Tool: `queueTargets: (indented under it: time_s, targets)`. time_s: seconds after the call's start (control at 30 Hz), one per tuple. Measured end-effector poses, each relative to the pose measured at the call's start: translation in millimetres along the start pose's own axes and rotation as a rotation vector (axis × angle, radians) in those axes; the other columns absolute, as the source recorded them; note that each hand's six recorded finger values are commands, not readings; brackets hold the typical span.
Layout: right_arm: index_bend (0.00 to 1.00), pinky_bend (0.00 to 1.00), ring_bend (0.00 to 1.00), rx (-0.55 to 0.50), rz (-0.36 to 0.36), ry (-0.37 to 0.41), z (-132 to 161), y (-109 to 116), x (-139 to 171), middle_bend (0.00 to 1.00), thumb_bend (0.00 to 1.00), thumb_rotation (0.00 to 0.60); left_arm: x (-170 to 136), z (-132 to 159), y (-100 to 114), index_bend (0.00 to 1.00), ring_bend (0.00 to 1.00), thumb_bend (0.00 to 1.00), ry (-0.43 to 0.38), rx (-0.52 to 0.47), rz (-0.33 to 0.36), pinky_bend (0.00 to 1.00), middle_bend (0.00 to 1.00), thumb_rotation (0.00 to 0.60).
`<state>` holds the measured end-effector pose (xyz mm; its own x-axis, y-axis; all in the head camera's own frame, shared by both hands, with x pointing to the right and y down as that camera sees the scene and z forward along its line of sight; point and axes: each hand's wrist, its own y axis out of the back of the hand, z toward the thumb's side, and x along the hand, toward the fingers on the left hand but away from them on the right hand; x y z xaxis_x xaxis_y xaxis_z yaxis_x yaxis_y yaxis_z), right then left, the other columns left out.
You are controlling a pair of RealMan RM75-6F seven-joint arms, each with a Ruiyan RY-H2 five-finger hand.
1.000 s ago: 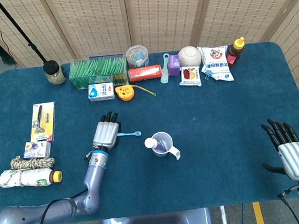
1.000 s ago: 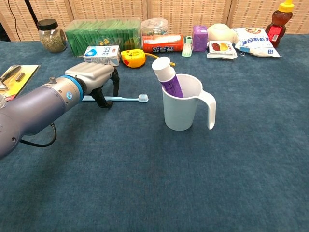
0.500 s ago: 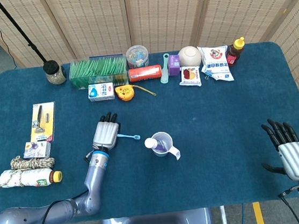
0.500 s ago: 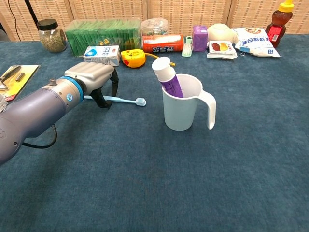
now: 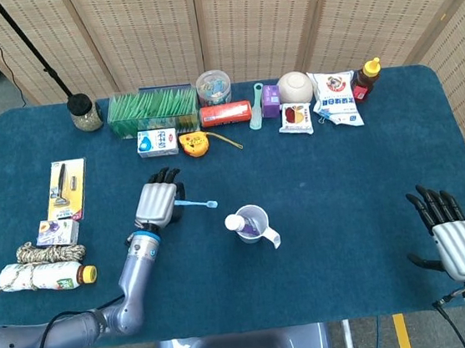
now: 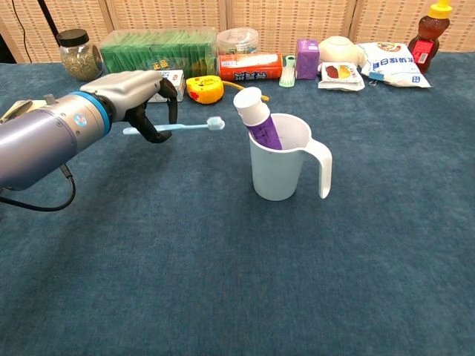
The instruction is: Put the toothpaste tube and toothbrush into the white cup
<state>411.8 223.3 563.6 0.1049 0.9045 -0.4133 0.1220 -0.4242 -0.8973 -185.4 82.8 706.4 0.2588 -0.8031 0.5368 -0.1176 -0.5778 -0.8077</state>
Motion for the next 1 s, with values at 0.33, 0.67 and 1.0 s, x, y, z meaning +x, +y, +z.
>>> queueTargets:
  time_s: [0.33, 0.67, 1.0]
  targets:
    - [0.0, 0.0, 0.0, 0.007, 0.007, 0.006, 4.1, -2.6, 0.3, 0.0, 0.0, 0.6, -7.5, -7.9, 44.3, 0.56, 0.07, 0.37, -0.078, -0.353, 0.095, 0.17, 0.18, 0.6]
    - [0.0, 0.0, 0.0, 0.01, 0.013, 0.007, 5.6, -4.6, 0.3, 0.0, 0.0, 0.6, -28.4, 14.4, 77.4, 0.56, 0.06, 0.37, -0.277, -0.697, 0.147, 0.17, 0.18, 0.6]
    - [0.0, 0.0, 0.0, 0.008, 0.013, 0.004, 4.0, -4.3, -0.2, 0.0, 0.0, 0.6, -54.3, 57.6, 93.4, 0.56, 0.05, 0.37, -0.421, -0.864, 0.082, 0.17, 0.18, 0.6]
